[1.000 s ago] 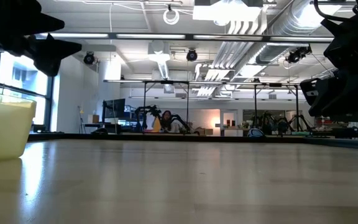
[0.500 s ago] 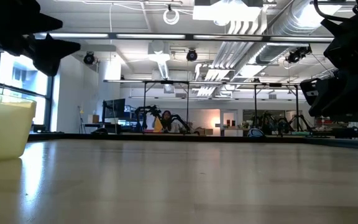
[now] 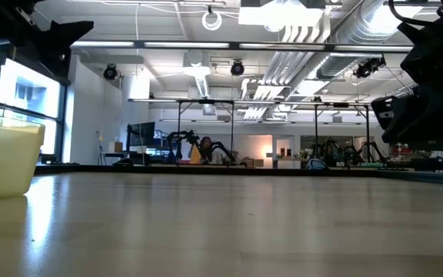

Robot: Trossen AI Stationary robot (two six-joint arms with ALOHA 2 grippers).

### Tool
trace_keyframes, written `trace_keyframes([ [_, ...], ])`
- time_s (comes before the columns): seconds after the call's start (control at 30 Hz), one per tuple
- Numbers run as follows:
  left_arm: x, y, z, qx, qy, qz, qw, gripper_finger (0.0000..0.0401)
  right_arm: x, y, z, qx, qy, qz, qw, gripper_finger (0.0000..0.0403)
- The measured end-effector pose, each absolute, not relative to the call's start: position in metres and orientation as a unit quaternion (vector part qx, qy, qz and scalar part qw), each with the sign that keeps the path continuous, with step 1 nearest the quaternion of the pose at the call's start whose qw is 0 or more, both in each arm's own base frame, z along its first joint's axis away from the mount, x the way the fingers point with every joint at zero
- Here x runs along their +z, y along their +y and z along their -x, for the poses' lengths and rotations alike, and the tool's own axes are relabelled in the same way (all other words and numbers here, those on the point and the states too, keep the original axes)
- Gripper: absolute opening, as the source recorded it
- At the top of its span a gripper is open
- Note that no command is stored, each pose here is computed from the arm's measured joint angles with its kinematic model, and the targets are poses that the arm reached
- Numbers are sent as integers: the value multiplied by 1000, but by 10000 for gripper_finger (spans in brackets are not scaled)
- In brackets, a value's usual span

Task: Roll microfiber towels into tight, uniform cylinder then place into a basket
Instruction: Return to Home Position

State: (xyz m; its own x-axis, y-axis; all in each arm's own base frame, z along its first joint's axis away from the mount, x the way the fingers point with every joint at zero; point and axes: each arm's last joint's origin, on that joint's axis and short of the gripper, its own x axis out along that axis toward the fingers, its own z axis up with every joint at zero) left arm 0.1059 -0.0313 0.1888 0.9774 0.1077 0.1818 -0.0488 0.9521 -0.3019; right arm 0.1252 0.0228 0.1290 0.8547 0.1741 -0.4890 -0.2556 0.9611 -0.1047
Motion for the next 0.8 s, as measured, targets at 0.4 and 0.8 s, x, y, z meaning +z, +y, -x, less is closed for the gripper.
trace_keyframes([
  [0.4,197,-15,-101,96,-152,160,971,254,147,20,-109,108,163,78,978,89],
  [0.8,199,4,-99,180,-176,149,956,254,159,0,-104,15,98,65,993,89],
])
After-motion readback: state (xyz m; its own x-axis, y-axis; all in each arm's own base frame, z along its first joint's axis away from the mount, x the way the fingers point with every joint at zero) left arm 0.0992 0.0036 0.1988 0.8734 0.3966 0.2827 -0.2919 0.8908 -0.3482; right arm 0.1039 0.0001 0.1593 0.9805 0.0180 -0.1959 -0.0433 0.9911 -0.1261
